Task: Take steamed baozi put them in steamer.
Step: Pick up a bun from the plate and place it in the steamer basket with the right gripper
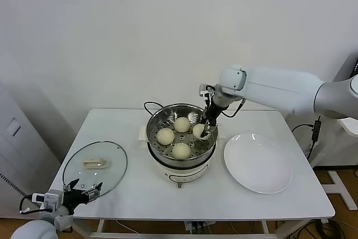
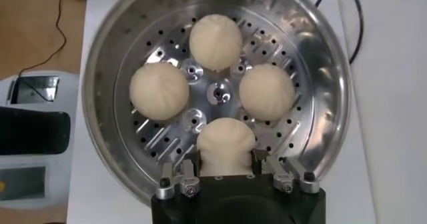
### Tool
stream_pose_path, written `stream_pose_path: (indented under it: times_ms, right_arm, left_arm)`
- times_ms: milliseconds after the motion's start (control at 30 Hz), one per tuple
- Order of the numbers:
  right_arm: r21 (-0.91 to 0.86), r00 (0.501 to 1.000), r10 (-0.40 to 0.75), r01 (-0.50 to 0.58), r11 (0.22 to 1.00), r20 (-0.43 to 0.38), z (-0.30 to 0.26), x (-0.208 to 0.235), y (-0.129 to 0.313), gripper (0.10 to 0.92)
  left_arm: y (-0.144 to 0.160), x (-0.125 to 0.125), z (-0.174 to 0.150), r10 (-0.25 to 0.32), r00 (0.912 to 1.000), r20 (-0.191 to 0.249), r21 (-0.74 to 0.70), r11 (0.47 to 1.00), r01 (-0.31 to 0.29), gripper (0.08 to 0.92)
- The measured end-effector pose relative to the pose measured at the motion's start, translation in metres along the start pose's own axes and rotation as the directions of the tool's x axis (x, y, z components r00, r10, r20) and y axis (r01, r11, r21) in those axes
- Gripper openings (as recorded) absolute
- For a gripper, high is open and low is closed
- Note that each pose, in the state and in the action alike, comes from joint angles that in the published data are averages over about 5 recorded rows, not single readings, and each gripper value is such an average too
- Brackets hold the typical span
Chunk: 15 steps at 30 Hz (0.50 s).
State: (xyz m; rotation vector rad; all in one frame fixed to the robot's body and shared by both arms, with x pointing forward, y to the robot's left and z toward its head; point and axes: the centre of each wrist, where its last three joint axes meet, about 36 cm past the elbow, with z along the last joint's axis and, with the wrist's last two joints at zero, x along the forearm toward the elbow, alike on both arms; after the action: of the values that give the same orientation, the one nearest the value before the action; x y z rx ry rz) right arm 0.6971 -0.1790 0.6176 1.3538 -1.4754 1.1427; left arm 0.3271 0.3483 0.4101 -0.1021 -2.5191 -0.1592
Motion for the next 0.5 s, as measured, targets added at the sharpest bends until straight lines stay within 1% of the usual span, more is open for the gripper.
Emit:
stream_pose_path:
  times_ms: [100,200,500]
  right_arm:
    - [-0.001,1.0,0.004,-0.004,1.0,-0.005,0.001,-0.008,0.001,0.478]
    - [-0.003,1.0,0.009,-0.009,1.0,-0.005,0.0,-0.015,0.002,0.522]
    - [-0.01,1.0,0.022,-0.022,1.0,0.008,-0.001,-0.017,0.004,0.774]
  left_arm:
    - [0.0,0.0,0.0,-0.001,1.0,0.001,0.001,1.0,0.001,0.823]
    - [0.001,0.0,0.0,-0.001,1.0,0.002,0.001,1.0,0.001,0.823]
    - [0.0,0.0,0.001,-0.001,1.0,0.0,0.004,1.0,0.001,0.823]
